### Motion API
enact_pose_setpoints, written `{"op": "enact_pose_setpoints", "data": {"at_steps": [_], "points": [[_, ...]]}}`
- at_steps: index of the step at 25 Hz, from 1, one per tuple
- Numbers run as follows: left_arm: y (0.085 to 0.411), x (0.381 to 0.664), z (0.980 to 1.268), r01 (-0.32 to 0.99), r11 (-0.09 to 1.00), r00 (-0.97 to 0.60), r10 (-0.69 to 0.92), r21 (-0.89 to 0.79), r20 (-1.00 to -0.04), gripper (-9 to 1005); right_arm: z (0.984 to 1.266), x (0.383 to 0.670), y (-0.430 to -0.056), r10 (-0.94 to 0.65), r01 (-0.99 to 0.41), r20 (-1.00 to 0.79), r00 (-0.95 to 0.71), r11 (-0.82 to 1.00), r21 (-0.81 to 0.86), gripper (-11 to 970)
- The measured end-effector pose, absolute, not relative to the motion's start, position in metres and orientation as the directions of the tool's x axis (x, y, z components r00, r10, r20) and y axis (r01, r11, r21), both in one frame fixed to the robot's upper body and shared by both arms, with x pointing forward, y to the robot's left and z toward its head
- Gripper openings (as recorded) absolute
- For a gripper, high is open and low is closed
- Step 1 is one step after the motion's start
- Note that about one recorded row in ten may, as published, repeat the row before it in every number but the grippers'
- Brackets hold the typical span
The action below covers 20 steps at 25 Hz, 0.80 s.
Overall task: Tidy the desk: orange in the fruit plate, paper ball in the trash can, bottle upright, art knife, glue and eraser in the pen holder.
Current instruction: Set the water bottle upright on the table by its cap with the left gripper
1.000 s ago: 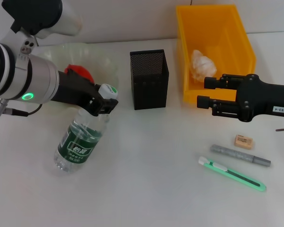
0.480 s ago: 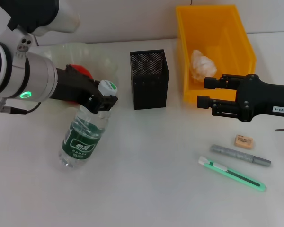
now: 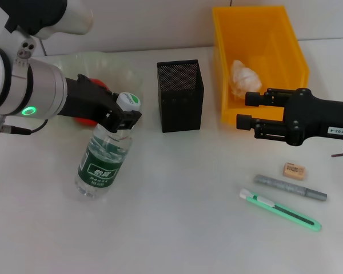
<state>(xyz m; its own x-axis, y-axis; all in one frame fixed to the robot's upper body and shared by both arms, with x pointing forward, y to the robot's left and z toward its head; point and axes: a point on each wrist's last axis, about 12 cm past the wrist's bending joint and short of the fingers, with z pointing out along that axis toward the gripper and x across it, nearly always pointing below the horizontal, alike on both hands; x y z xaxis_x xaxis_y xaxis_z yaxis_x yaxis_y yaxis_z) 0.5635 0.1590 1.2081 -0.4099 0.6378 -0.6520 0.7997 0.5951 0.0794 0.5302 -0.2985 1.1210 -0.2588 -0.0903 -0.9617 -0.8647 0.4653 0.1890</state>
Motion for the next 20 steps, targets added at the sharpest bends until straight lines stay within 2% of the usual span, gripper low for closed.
{"op": "enact_pose_setpoints", "data": {"at_steps": [20], "points": [[0.1601, 0.5654, 1.2101, 0.796, 0.599, -0.401, 0.633, 0.09, -0.663, 440, 1.1215, 0.5312, -0.2984, -0.09, -0.864, -0.962, -0.257, 0.468, 0.187, 636]]}}
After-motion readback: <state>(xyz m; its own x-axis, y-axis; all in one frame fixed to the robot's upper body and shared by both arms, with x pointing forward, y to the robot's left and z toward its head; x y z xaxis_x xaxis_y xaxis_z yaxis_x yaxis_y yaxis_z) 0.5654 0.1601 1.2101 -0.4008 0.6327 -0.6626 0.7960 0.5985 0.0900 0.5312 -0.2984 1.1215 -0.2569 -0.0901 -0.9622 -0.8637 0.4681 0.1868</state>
